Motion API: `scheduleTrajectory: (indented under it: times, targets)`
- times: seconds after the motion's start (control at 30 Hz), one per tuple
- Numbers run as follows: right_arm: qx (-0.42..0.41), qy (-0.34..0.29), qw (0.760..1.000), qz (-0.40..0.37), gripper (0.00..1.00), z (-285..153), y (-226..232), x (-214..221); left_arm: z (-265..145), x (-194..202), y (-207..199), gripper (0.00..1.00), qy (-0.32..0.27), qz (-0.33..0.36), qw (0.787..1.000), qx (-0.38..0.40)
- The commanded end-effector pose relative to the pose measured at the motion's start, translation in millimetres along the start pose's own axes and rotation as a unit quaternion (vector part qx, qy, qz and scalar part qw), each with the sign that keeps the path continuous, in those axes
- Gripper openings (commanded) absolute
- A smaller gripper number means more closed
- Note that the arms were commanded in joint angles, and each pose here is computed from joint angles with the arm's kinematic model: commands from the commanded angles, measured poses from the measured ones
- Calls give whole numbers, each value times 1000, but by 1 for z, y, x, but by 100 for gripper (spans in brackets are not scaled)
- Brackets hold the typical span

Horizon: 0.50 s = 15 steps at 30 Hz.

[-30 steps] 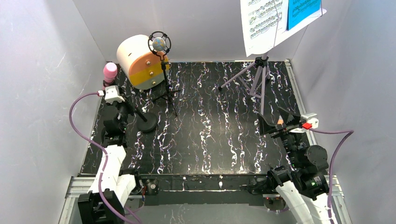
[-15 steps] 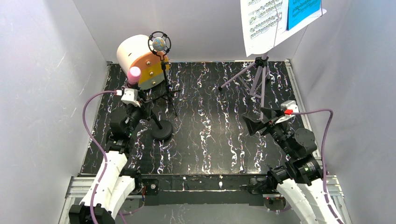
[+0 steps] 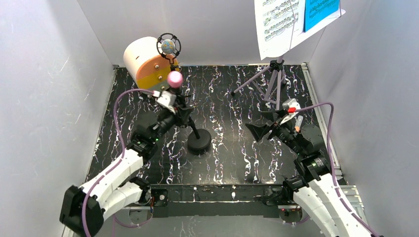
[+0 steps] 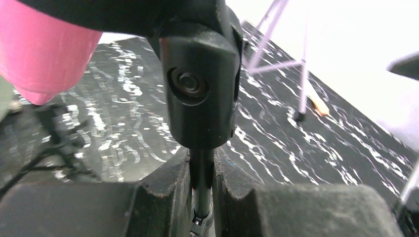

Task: Pack up the instrument practice props
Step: Pick up the microphone stand with the microphone from the center of the board, then place the microphone stand with the microphone at the center of the board.

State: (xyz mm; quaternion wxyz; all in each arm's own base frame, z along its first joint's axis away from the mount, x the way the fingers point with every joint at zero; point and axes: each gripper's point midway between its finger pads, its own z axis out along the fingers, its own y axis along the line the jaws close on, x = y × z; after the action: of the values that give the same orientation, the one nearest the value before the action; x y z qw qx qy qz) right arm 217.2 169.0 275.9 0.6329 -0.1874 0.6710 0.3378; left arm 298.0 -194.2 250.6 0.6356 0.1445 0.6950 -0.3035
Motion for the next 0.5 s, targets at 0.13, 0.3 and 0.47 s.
scheduleTrajectory:
  times: [0.13, 0.3, 0.47]
  targets:
    - [-63, -27, 997, -33, 99, 14, 16, -12, 33, -63, -85, 0, -115, 93, 986, 80]
    - [-74, -27, 996, -35, 99, 21, 17, -11, 50, -49, -113, 0, -119, 108, 981, 111]
    - [-88, -26, 995, -34, 99, 28, 19, -13, 71, -24, -135, 0, -105, 136, 977, 131]
